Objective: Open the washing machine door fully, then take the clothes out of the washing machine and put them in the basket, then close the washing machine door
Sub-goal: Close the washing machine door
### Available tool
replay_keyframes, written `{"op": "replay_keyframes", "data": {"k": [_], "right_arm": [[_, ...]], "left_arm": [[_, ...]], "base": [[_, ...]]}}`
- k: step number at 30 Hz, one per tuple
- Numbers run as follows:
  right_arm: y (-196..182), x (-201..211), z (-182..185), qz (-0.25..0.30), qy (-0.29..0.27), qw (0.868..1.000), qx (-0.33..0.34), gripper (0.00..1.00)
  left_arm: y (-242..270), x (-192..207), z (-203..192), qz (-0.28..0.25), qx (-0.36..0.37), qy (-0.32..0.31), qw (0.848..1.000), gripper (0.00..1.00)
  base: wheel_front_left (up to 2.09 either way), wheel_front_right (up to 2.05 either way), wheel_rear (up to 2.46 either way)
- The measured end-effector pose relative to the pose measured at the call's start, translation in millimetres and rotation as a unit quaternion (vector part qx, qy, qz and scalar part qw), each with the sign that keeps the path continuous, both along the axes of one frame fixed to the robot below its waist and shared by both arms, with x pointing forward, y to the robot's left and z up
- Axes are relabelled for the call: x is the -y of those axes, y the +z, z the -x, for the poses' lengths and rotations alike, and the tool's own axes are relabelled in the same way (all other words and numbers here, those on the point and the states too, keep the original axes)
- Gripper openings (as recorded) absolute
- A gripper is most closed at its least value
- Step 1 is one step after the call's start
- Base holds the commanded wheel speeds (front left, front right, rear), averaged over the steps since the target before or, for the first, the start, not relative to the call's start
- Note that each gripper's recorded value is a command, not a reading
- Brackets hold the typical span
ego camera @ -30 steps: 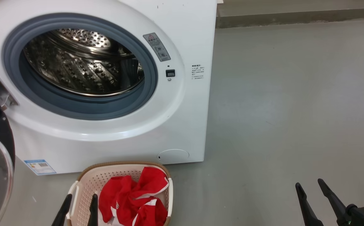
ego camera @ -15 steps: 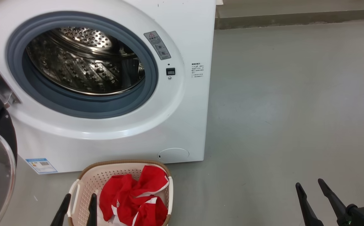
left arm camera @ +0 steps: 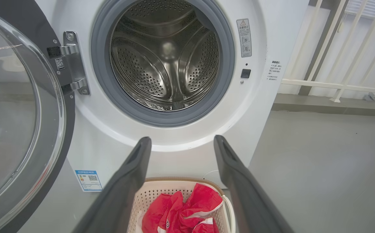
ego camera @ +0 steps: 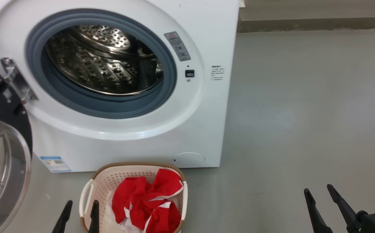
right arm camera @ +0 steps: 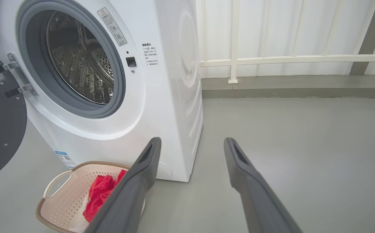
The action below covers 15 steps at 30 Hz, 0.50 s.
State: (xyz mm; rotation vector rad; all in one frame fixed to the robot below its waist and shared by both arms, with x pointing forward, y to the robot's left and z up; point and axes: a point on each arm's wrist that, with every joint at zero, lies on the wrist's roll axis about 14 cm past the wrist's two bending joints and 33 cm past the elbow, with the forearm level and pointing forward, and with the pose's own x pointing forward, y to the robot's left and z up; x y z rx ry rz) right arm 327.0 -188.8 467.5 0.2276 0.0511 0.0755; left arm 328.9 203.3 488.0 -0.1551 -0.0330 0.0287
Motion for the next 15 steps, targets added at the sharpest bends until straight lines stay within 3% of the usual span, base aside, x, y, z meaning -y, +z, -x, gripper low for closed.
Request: {"op": "replay_keyframes", "data": {"k": [15], "right_arm": [[1.2, -53.1, -22.8, 0.002, 0.089, 0.996, 0.001, 1.00]], "left_arm": [[-9.5, -44.5, 41.7, 0.006, -0.014, 0.087, 0.996, 1.00]], "base": [[0.00, 0.00, 0.00]]}}
